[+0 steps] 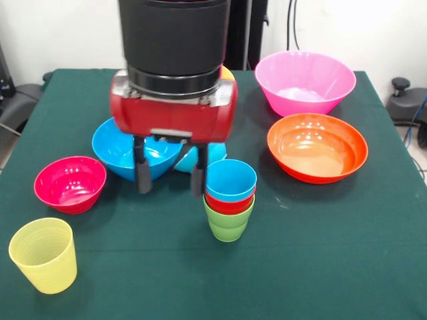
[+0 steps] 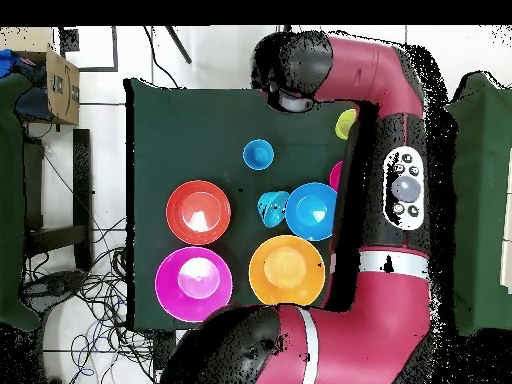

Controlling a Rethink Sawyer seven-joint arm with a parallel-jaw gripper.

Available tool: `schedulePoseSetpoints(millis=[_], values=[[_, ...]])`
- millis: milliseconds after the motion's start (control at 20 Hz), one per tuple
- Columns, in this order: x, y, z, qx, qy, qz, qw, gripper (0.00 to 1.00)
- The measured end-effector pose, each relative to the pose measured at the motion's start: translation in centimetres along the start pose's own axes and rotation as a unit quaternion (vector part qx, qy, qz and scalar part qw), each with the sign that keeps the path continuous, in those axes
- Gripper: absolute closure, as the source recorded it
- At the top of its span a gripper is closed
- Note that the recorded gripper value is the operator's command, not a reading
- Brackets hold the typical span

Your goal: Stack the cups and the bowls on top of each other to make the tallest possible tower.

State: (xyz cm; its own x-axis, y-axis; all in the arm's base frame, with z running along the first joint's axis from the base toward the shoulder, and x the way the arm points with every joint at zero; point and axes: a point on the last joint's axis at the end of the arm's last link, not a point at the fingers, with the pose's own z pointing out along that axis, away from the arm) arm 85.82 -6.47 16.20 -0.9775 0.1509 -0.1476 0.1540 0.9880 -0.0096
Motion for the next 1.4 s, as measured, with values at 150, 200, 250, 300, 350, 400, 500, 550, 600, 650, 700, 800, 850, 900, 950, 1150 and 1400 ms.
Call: schedulePoseSetpoints(millis=[150,200,250,300,350,400,500,550,600,650,700,800,850,900,950,1150,1400], values=[[-1.2,-0.7,0.1,0.006,-0.012,0.003,0.9999,0.00],[-1.7,-1.1,0.2,0.010,-0.018,0.005,0.9998,0.00],[-2.1,-1.5,0.4,0.014,-0.023,0.007,0.9996,0.00],[-2.4,-1.6,0.5,0.015,-0.026,0.008,0.9995,0.00],[-2.6,-1.9,0.6,0.018,-0.029,0.009,0.9994,0.00],[-3.2,-2.5,1.0,0.024,-0.034,0.010,0.9991,0.00],[-3.5,-2.9,1.4,0.028,-0.038,0.009,0.9988,0.00],[-3.7,-3.2,1.6,0.031,-0.039,0.008,0.9987,0.00],[-3.9,-3.5,1.9,0.032,-0.041,0.007,0.9986,0.00],[-3.9,-3.6,2.0,0.032,-0.041,0.007,0.9986,0.00],[-3.9,-3.8,2.2,0.032,-0.041,0.006,0.9986,0.00],[-3.8,-4.1,2.6,0.033,-0.039,0.005,0.9987,0.00],[-3.7,-4.3,2.8,0.034,-0.037,0.004,0.9987,0.00],[-3.6,-4.5,3.0,0.035,-0.036,0.004,0.9987,0.00],[-3.5,-4.8,3.1,0.037,-0.034,0.004,0.9987,0.00],[-2.9,-5.7,3.5,0.047,-0.025,0.004,0.9986,0.00],[-2.2,-6.8,3.9,0.065,-0.015,0.002,0.9978,0.00]])
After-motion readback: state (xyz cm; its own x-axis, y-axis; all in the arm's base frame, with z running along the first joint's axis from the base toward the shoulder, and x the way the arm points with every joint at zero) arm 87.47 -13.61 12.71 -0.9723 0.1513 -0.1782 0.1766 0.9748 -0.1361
